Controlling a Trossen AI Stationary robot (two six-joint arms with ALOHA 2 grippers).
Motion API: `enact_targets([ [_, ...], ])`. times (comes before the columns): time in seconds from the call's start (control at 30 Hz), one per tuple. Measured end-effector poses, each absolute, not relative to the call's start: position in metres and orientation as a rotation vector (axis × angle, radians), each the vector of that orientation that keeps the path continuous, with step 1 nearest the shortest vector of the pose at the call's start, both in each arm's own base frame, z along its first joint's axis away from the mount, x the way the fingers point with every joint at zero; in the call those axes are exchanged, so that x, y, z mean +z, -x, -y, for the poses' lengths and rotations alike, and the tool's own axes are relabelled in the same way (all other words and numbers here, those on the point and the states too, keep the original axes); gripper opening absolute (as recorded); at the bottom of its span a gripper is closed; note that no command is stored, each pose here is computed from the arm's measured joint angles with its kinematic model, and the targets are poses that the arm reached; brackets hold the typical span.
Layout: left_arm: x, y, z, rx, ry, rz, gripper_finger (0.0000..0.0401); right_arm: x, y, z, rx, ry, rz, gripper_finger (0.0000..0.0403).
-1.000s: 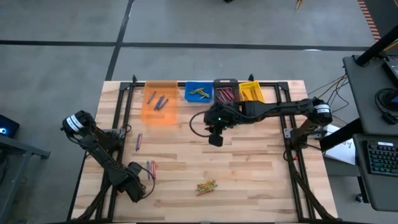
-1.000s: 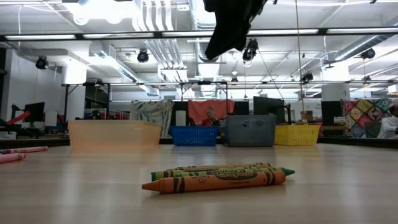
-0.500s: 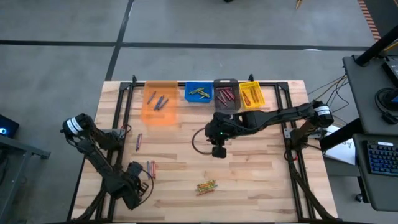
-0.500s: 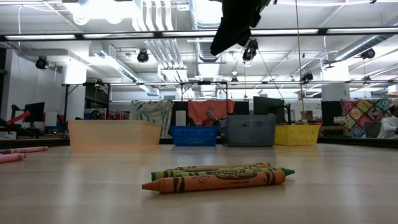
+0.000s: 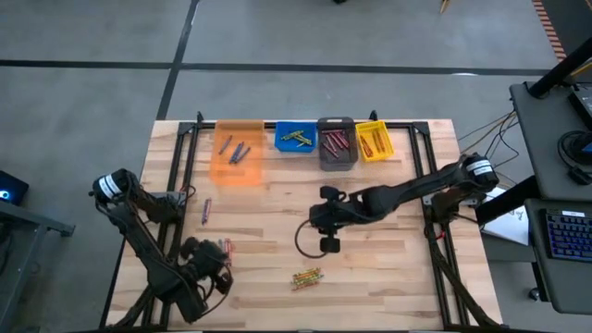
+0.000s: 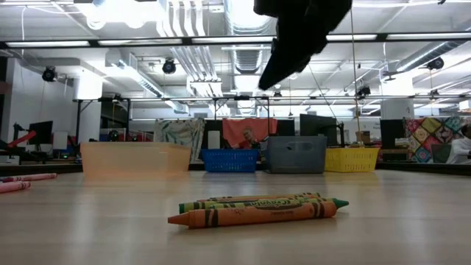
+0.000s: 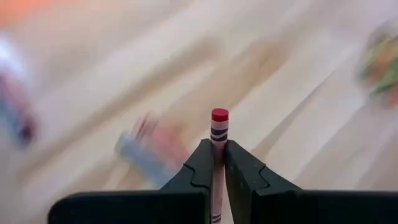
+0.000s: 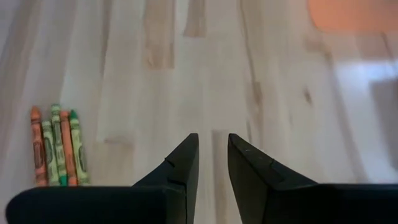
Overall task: Sort crayons
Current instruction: Put the red crayon into the black bin
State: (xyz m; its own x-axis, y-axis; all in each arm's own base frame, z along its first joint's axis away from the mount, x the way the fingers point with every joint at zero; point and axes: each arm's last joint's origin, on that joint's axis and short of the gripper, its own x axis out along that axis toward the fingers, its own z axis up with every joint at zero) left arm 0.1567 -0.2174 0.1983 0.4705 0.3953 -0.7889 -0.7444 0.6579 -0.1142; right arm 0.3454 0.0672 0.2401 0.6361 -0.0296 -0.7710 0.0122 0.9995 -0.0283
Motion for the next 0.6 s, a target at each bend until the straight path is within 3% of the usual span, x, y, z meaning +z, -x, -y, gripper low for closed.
enact_targets([
  [0.27,0.235,-0.189,0.213,0.628,0.224,-0.525,0.0000,0.193,-0.339,-0.071,0.066,0.034,-0.618,0.0080],
  [0.47,0.278,-0.230,0.188,0.618,-0.057,-0.518,0.0000,0.186,-0.334,-0.070,0.082,0.008,-0.359,0.0099],
  [0.6,0.298,-0.253,0.174,0.588,-0.215,-0.549,0.0000,0.190,-0.334,-0.070,0.086,0.015,-0.293,0.0119],
])
